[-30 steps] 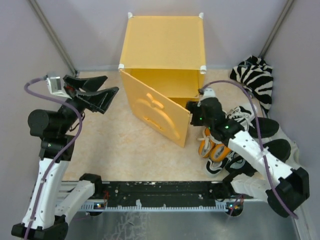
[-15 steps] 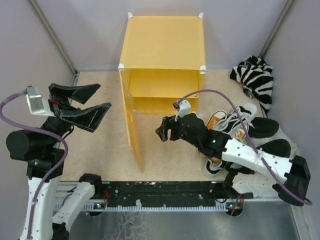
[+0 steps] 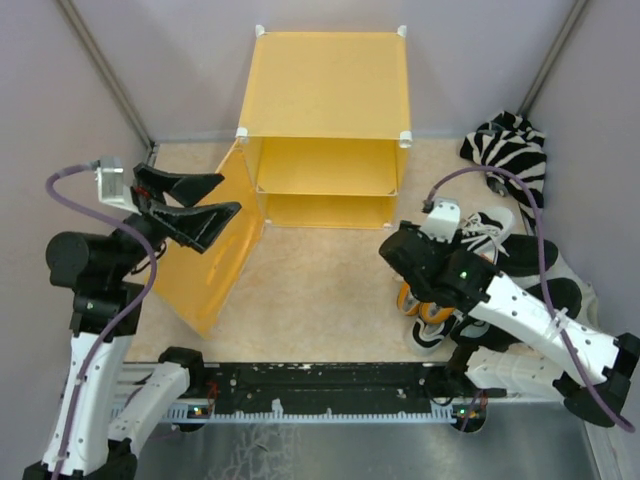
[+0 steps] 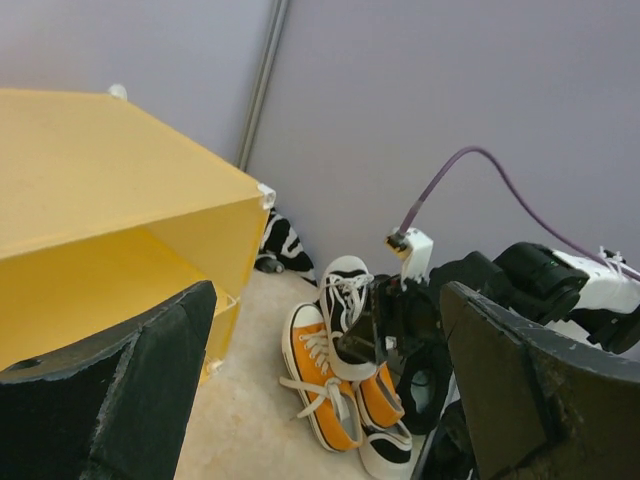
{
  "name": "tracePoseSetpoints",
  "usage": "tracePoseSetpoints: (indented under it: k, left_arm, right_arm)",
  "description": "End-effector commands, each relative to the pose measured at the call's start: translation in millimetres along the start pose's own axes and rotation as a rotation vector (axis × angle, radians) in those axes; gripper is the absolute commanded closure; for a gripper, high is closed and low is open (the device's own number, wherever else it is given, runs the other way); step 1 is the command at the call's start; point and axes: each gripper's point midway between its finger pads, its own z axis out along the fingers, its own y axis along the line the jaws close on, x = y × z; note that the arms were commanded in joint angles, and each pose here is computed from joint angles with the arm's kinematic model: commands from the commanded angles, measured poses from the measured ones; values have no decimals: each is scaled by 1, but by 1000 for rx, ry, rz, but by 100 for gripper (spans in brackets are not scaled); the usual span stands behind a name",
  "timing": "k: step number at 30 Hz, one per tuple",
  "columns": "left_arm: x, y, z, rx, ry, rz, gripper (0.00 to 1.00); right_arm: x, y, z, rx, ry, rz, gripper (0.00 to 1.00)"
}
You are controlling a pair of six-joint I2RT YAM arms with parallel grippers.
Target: Place and organize the shoes in the shoe cabinet
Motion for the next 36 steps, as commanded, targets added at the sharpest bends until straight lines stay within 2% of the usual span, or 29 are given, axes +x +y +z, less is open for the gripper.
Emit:
tracePoseSetpoints:
  k: [1,6,12,18,21,27,28,29,30,31,32,36]
  left_arm:
    - [27,20,9,-4,73,-78,1]
    - [62,46,8,-45,133,-132,1]
    - [98,69,2,-96,210,-160,1]
    - [105,70,-2,-102,228,-134,1]
    - [107,70,-1,-101,236,-117,0]
    - [114,84,-3,-150,256,-84,1]
    - [115,86,-3,-156,258,-81,1]
    - [116,87,-3,-160,261,-81,1]
    - [117,89,-3,-164,263,-83,1]
    - [118,90,-3,-167,264,-87,1]
    - [119,90,-2,-166,265,-87,1]
    - [120,94,-1,-175,267,-86,1]
  right_arm:
    - [-22,-56,-14,157,-33,91,33]
    - [-25,-90,-18,231,-27,137,34]
    - [-22,-100,-4,278,-20,173,36]
    - [-25,-100,23,291,-26,228,37]
    - [-14,-97,41,267,28,257,39]
    - [8,-102,54,291,67,271,48]
    - [11,-103,54,291,69,271,50]
    - [13,-103,55,291,71,270,64]
    - [13,-104,54,293,69,272,83]
    - [12,-105,53,293,64,274,94]
    - [9,-106,51,290,58,271,100]
    - [-18,-105,36,247,-3,273,100]
